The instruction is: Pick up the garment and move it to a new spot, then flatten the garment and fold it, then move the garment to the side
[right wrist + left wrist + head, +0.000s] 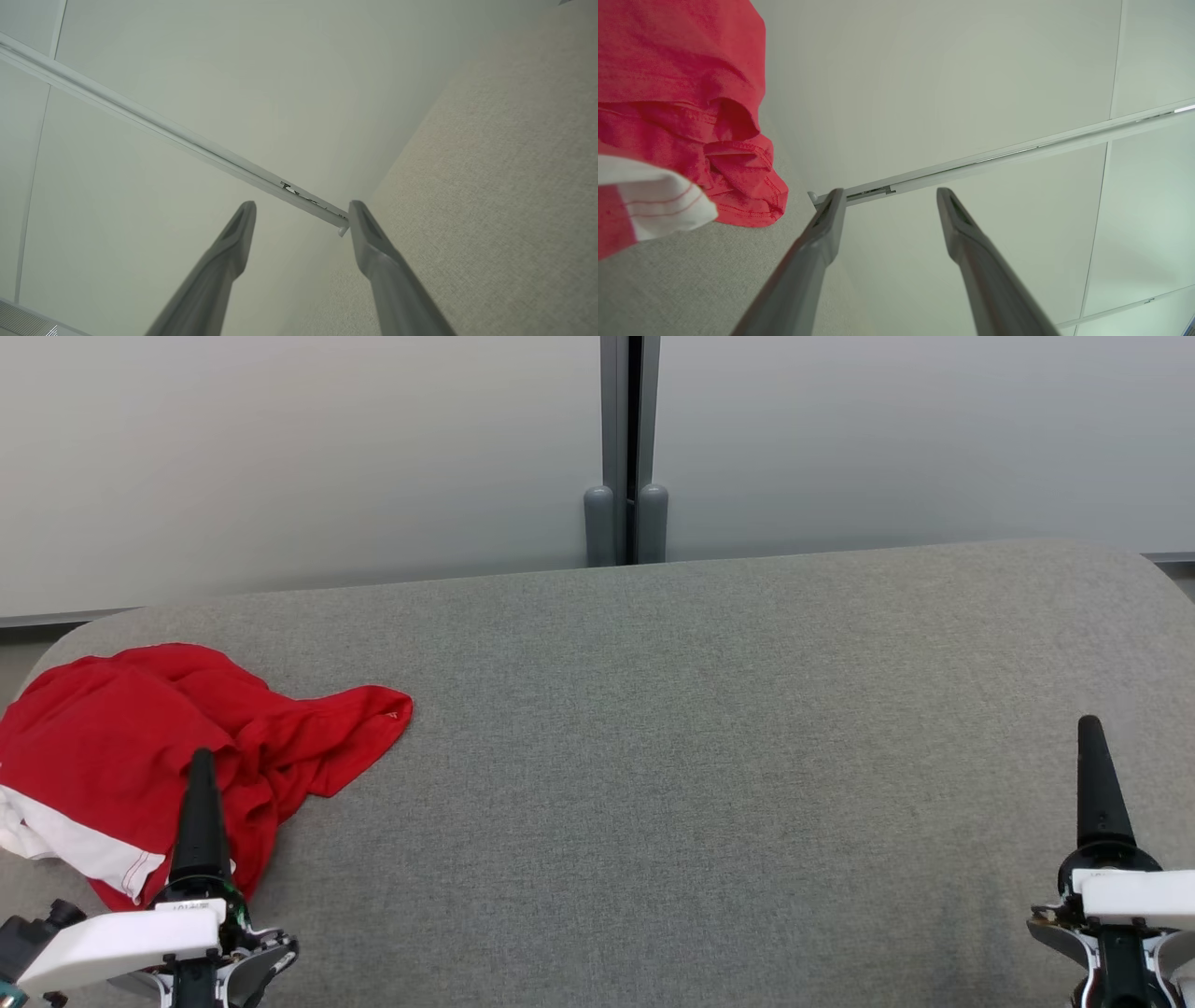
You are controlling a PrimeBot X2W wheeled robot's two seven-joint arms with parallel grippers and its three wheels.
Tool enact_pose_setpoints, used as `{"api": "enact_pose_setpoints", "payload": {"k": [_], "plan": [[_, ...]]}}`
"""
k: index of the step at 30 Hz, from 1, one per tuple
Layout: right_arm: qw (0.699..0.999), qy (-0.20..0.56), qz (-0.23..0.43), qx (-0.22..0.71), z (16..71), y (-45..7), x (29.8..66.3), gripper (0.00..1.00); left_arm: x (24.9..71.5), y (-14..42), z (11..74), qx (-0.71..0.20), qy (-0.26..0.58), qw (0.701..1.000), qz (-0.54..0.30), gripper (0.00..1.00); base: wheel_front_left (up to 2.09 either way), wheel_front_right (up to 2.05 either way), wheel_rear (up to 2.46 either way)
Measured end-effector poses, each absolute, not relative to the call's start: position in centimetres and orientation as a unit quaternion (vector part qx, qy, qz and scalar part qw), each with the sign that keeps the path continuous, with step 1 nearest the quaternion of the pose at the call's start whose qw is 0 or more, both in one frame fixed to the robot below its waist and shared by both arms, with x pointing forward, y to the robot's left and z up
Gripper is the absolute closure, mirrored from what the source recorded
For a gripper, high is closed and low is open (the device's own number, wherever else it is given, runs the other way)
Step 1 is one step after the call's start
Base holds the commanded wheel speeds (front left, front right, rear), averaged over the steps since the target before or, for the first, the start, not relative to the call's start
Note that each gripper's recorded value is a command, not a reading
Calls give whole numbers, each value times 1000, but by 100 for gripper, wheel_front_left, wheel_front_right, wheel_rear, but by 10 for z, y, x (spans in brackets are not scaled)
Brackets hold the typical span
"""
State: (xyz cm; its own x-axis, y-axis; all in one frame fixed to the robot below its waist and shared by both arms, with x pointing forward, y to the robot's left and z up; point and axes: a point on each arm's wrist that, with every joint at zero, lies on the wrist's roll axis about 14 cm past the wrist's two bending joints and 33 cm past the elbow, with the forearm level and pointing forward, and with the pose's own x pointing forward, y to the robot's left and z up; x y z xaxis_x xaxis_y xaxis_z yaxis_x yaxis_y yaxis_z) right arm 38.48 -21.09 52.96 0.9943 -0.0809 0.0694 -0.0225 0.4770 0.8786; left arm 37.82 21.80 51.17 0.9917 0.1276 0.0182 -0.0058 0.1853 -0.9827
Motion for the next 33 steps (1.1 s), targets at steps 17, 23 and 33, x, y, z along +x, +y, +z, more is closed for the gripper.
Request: {"api": "enact_pose_setpoints", "payload": {"k": [17, 23, 33], "plan": [[938, -99, 42, 331, 573, -186, 388, 0, 385, 186, 559, -491, -85, 867, -29, 0, 0, 0, 0], [962, -88, 47, 255, 566, -181, 387, 0, 385, 159, 553, -402, -60, 912, -49, 0, 0, 0, 0], [979, -96, 61, 171, 569, -167, 385, 0, 383, 133, 538, -286, -31, 956, -54, 0, 0, 0, 0]]}}
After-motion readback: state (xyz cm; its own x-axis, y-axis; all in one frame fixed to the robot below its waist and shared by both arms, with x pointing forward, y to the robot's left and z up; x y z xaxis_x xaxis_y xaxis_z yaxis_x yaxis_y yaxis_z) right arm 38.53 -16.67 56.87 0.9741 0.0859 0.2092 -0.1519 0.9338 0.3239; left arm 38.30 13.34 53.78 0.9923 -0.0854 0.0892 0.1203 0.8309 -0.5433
